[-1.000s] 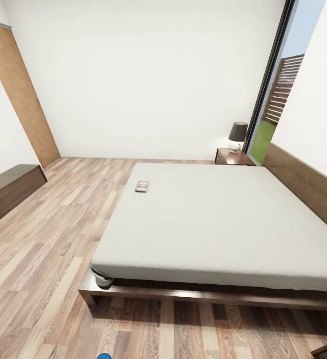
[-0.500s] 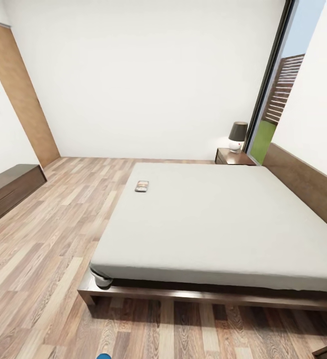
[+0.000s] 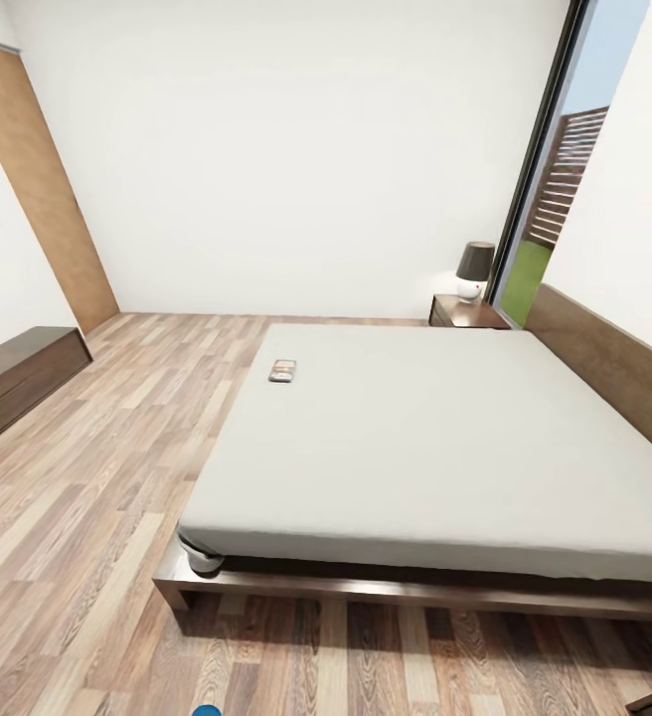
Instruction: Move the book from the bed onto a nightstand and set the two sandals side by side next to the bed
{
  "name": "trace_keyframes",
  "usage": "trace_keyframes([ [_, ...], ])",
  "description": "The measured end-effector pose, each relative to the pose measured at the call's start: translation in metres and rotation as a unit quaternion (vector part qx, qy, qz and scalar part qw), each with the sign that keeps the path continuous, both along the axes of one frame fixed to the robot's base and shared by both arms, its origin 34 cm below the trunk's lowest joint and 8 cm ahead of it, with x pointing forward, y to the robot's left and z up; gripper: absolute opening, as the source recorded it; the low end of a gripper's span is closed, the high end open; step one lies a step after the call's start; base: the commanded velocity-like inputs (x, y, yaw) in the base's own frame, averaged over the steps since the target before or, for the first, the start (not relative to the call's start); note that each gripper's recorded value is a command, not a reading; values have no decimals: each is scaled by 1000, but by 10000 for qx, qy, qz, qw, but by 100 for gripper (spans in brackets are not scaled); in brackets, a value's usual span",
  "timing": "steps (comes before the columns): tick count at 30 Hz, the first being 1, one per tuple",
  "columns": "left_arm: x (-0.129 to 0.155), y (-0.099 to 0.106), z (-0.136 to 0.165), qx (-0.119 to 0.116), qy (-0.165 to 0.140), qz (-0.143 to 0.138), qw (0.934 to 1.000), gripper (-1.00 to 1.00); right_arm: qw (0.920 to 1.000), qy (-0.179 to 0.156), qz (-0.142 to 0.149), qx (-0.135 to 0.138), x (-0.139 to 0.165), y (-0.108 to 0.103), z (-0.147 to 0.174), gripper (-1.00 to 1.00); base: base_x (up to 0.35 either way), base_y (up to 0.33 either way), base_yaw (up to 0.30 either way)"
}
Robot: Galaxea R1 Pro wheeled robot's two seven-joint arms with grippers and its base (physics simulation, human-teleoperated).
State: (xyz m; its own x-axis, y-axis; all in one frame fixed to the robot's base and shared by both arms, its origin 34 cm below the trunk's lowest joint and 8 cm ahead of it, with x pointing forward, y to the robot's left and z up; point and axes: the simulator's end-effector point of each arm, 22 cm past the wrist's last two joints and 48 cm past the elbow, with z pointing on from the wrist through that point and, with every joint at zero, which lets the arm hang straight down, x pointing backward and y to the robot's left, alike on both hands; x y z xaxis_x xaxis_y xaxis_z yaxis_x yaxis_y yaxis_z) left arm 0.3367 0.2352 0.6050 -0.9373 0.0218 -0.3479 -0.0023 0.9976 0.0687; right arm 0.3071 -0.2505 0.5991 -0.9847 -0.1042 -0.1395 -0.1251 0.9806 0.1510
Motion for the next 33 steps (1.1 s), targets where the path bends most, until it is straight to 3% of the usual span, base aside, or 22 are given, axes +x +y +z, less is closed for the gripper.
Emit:
trace_keyframes([
  [25, 15, 0, -22, 19, -19, 2, 10000, -100, 10000, 51, -2, -7, 9, 2, -23, -100, 0, 0, 0],
  [30, 11, 2, -30, 44, 193, 4, 9998, -100, 9994, 336, -13, 27, 3, 19, -29, -100, 0, 0, 0],
  [33, 9, 2, -35, 44, 293, 1, 9996, -100, 9991, 395, -37, -148, 11, 27, -32, -100, 0, 0, 0],
])
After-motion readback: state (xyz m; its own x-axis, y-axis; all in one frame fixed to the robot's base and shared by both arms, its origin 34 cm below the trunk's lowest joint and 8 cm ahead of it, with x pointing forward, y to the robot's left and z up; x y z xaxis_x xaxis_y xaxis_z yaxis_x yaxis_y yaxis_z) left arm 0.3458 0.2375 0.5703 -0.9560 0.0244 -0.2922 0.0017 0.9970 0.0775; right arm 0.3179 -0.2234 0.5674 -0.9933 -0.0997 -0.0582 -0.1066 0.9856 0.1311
